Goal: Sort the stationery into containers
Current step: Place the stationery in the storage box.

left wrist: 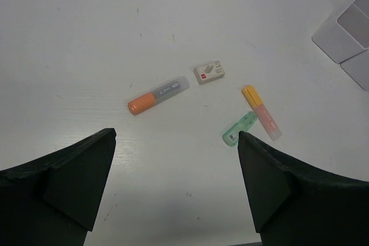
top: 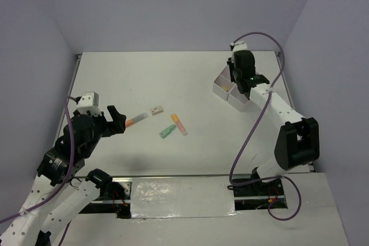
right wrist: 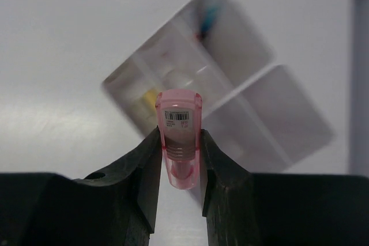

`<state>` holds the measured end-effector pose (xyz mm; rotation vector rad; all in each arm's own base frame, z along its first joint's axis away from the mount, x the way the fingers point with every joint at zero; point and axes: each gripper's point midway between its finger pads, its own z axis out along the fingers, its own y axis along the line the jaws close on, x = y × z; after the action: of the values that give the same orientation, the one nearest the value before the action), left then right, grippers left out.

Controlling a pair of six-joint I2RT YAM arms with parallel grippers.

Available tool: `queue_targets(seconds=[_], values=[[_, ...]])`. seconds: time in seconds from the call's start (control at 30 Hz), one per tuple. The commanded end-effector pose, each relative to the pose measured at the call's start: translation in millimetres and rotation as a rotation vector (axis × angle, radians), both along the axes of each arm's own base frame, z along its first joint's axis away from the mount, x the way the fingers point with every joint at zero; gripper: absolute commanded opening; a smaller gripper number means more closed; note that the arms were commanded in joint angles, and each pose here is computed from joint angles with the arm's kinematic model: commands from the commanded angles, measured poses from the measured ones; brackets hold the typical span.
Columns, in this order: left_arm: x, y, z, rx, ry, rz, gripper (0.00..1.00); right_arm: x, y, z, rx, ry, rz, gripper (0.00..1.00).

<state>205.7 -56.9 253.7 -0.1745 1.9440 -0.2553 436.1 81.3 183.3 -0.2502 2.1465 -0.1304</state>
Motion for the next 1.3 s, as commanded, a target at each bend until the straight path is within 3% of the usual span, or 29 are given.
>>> queue_targets(seconds=[0.0,0.17,0.37,0.53,1.27], values=[[3.9,-4.8,8.1,0.000,-0.037,-0.026,0.99,25.3,-55.5,82.9,-0.021,-0.356,-0.296,0.00],[3.1,-5.9,8.7,-0.001,-0.040,-0.032,0.99,46.3,-74.1,111.9,-0.033,-0.492,-0.254,0.00],[2.9,-8.6,8.9,-0.002,-0.042,-0.047,0.99,56.2,-75.2,87.2,-0.040,-0.451,-0.154,0.01],[2.7,-11.0,9.0,-0.003,-0.043,-0.062,0.99,53.1,-81.4,76.2,-0.065,-0.516,-0.092,0.02],[0.8,-14.5,10.4,-0.006,-0.050,-0.082,0.99,51.9,-120.9,1.1,-0.157,-0.382,-0.174,0.09]])
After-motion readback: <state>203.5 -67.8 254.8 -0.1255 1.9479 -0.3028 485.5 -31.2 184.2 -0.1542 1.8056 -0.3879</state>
